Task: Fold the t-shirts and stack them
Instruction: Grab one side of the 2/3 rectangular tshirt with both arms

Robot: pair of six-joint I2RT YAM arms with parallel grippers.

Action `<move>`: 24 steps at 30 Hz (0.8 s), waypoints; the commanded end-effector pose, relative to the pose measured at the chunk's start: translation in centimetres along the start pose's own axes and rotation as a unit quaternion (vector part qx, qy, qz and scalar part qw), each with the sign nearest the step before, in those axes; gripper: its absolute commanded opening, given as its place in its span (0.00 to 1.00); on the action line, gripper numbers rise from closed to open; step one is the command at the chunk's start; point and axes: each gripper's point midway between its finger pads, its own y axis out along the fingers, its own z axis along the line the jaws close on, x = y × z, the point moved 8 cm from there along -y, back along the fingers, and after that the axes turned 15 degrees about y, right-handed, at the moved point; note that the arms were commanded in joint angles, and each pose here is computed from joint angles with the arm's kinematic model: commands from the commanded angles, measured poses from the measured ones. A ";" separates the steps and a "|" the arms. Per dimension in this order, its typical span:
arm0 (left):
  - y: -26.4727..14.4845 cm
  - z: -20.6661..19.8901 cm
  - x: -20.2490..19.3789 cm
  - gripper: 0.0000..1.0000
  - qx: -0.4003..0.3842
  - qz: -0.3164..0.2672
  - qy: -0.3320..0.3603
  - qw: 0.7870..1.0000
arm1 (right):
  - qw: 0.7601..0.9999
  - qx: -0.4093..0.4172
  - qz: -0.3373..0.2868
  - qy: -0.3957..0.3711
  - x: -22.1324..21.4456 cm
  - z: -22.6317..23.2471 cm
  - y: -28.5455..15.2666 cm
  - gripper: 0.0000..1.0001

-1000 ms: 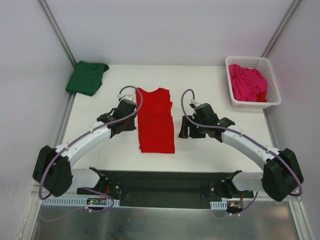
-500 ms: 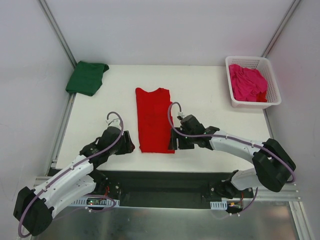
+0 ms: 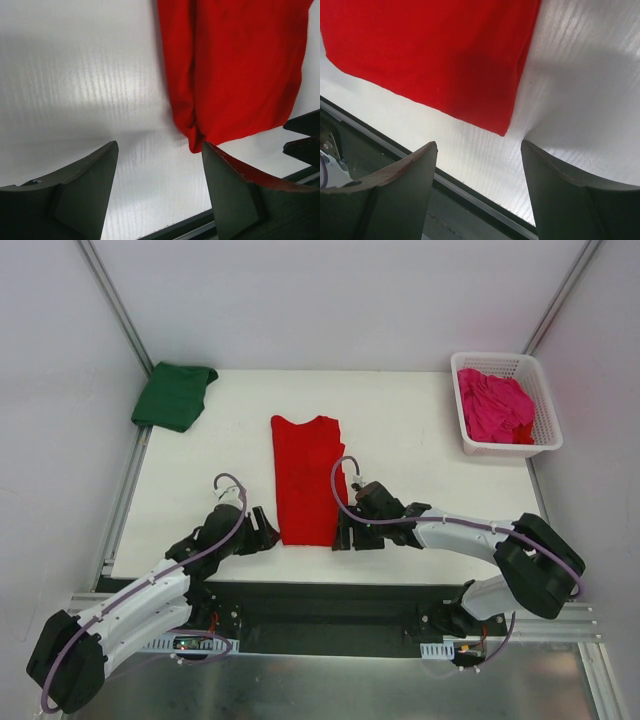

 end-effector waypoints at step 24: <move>2.9 -2.1 0.3 0.65 -0.075 -0.022 -0.007 0.997 | 0.999 -0.036 -0.027 0.004 0.9 -0.1 1.2 0.72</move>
